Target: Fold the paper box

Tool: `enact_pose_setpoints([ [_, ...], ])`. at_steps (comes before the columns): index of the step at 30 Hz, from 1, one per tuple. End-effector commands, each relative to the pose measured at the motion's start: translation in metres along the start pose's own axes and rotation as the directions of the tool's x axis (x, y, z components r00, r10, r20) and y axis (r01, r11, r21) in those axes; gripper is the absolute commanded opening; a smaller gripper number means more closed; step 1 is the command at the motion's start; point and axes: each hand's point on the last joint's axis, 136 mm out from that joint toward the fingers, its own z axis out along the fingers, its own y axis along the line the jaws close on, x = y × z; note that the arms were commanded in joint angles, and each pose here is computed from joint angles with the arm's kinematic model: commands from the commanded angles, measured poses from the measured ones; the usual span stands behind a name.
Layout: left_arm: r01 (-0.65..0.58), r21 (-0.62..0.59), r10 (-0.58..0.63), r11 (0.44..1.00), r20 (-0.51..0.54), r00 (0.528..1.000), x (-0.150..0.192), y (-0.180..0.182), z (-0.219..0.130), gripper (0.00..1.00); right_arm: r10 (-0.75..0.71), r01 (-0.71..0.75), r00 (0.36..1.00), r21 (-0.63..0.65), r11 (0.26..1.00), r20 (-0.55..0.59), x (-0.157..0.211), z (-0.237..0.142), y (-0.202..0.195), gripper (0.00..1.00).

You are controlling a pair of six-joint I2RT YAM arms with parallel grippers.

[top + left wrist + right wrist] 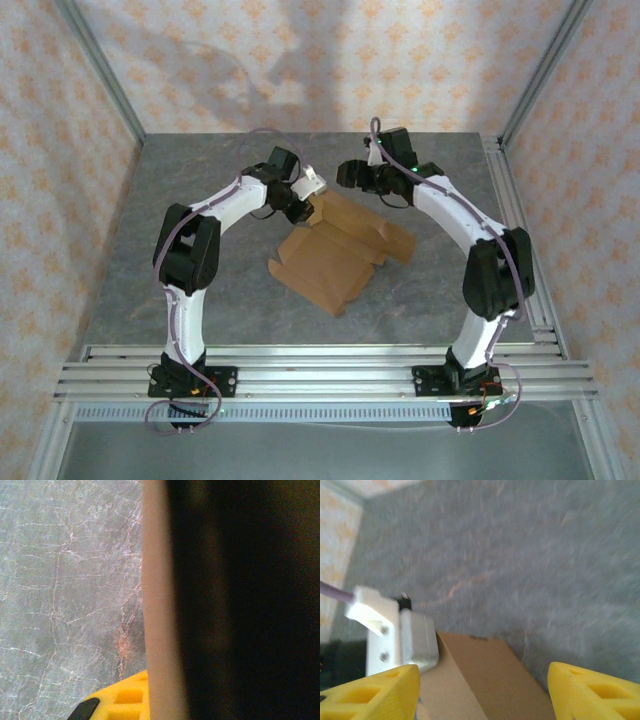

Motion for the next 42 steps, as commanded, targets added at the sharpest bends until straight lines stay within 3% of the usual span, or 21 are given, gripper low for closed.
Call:
enact_pose_setpoints([
  [1, -0.022, -0.010, 0.022, 1.000, 0.008, 1.000, -0.003, -0.003, -0.010, 0.00, 0.012, -0.021, 0.995, -0.092, 0.996, -0.100, 0.014, 0.004, 0.017, 0.68],
  [21, 0.016, -0.003, -0.016, 1.000, 0.007, 1.000, -0.006, -0.002, 0.003, 0.05, 0.034, -0.051, 0.976, -0.073, 0.996, -0.213, 0.045, 0.050, -0.012, 0.52],
  [32, 0.079, -0.114, -0.062, 0.990, 0.145, 0.987, -0.021, 0.015, -0.002, 0.26, 0.062, -0.082, 0.974, -0.085, 0.993, -0.220, 0.051, 0.048, -0.013, 0.51],
  [42, 0.099, -0.103, -0.071, 0.990, 0.249, 0.966, -0.035, 0.014, -0.004, 0.26, 0.102, -0.126, 0.970, -0.101, 0.987, -0.219, 0.051, 0.047, -0.017, 0.50],
])
